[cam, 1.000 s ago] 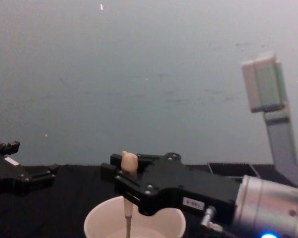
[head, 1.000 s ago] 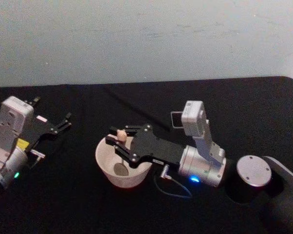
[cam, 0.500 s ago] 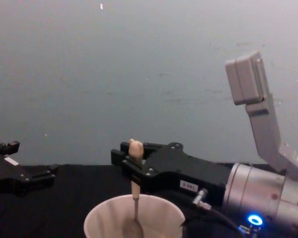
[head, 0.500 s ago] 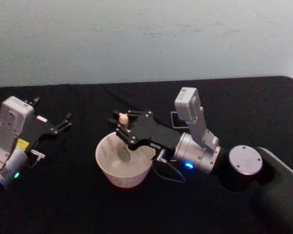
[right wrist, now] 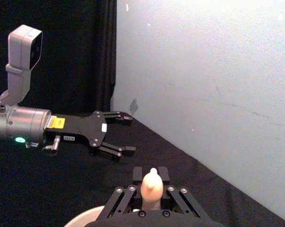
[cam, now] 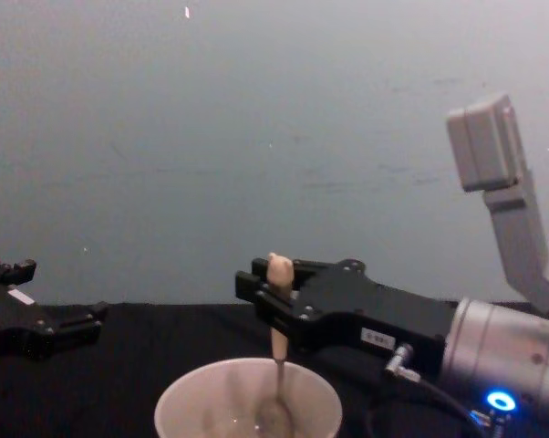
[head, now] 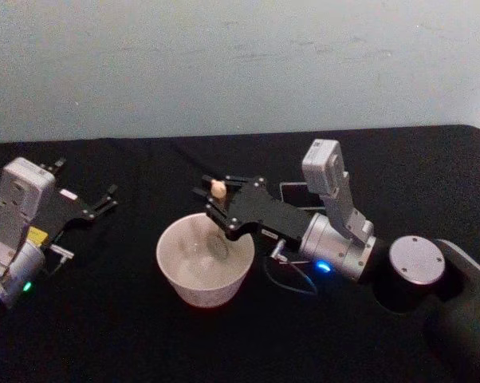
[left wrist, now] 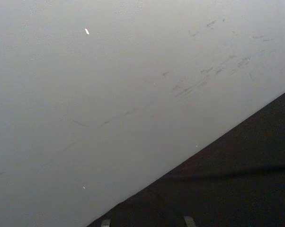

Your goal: Pick up the stirring spoon with one hand, stir inside the cup, then place it back in its original position.

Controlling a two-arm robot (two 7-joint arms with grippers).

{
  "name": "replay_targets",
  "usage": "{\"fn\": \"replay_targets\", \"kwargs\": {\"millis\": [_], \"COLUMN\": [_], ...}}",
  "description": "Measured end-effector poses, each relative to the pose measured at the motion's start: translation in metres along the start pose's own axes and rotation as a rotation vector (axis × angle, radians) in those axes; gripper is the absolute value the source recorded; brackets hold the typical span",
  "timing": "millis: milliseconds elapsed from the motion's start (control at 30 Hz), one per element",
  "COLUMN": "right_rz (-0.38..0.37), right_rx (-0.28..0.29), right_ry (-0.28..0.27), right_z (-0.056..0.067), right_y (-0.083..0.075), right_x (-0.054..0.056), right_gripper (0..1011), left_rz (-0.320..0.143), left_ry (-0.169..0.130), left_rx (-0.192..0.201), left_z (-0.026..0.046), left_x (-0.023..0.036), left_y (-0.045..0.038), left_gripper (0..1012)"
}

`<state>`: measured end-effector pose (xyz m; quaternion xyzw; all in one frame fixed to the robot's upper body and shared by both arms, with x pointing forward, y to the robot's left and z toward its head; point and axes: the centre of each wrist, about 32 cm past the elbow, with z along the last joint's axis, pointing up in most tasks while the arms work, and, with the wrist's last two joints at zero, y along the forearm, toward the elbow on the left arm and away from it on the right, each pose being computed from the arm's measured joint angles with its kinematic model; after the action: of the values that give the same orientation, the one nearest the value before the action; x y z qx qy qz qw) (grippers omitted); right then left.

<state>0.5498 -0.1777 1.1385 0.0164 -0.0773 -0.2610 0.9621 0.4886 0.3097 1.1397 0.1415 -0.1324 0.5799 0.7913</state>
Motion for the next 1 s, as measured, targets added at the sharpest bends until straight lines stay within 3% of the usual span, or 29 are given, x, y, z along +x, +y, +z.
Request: {"fn": "replay_targets", "kwargs": {"millis": [300, 500, 800, 1000], "right_rz": [0.019, 0.05, 0.097, 0.086], "right_rx": [-0.005, 0.0, 0.009, 0.011], "right_ry": [0.005, 0.022, 0.05, 0.058], "right_z": [0.002, 0.004, 0.004, 0.003], "right_y": [-0.02, -0.029, -0.02, -0.008], "right_x": [-0.003, -0.012, -0.028, -0.03], "right_gripper": [207, 207, 207, 207], "left_rz": [0.0, 0.0, 0.0, 0.0], "left_ry": [0.0, 0.0, 0.0, 0.0], "left_rx": [0.0, 0.0, 0.0, 0.0], "left_z": [0.0, 0.0, 0.0, 0.0], "left_x": [0.0, 0.0, 0.0, 0.0], "left_y": [0.0, 0.0, 0.0, 0.0], "left_gripper": [1001, 1002, 1001, 1001]}}
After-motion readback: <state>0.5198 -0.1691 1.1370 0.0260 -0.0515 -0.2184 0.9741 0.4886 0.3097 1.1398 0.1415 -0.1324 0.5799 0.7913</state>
